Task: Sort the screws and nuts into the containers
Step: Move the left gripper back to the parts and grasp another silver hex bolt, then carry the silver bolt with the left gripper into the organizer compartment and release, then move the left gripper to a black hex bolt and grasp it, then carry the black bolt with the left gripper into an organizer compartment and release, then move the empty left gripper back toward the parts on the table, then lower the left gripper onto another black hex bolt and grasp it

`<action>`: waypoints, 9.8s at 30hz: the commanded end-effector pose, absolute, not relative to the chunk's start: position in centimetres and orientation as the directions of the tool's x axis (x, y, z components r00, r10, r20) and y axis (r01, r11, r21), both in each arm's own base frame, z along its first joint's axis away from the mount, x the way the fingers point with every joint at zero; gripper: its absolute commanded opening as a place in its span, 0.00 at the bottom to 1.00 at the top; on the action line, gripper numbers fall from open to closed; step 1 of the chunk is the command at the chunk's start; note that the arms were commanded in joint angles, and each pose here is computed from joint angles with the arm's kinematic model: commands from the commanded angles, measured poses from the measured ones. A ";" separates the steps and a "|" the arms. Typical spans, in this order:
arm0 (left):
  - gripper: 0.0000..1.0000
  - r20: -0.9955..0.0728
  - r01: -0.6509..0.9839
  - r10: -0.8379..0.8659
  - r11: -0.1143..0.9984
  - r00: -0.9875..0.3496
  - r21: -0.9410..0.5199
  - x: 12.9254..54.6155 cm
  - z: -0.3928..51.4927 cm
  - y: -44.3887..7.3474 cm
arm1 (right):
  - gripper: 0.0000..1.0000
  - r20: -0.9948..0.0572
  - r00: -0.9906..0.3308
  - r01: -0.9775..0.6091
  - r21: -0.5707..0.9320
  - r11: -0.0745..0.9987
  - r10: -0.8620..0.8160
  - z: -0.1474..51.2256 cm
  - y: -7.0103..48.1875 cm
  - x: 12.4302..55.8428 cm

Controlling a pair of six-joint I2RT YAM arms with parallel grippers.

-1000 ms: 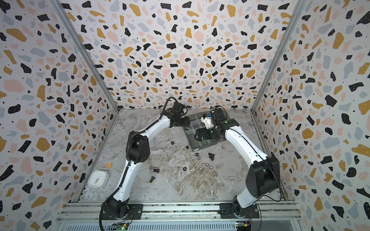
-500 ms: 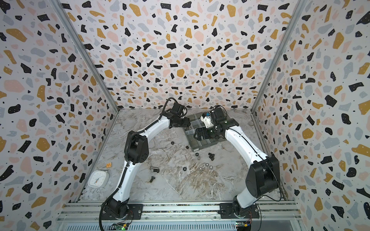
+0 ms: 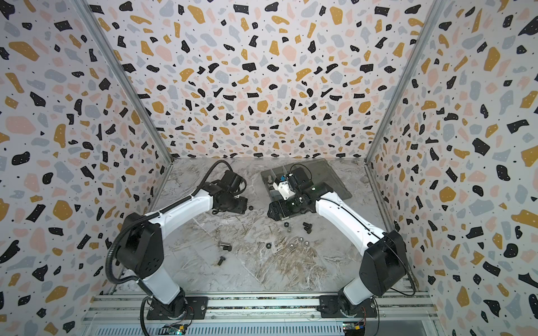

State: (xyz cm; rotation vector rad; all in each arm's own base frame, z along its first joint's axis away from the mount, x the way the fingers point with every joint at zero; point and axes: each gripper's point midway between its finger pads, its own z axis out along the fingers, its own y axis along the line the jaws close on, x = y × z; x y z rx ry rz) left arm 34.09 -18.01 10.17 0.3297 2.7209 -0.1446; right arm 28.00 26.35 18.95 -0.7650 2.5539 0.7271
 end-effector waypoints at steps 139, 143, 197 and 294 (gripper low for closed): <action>0.73 -0.540 0.339 0.238 0.936 -0.807 -0.094 41.2 12.6 -23.9 | 0.90 -0.397 -0.914 -0.239 0.356 0.903 -0.085 14.9 16.5 30.3; 0.73 -0.496 0.300 0.228 0.951 -0.838 -0.070 37.6 11.3 -21.1 | 0.87 -0.378 -0.923 -0.230 0.374 0.898 -0.079 14.0 16.8 30.0; 0.54 -0.087 0.258 0.251 0.962 -0.964 -0.084 20.6 1.0 -14.4 | 0.93 -0.392 -0.861 -0.470 0.369 0.802 -0.324 15.6 23.1 23.7; 0.61 -0.231 -0.075 -0.132 0.968 -0.964 -0.241 17.5 5.2 -14.6 | 0.97 -0.492 -0.771 -0.618 0.425 0.661 -0.405 18.8 28.0 25.3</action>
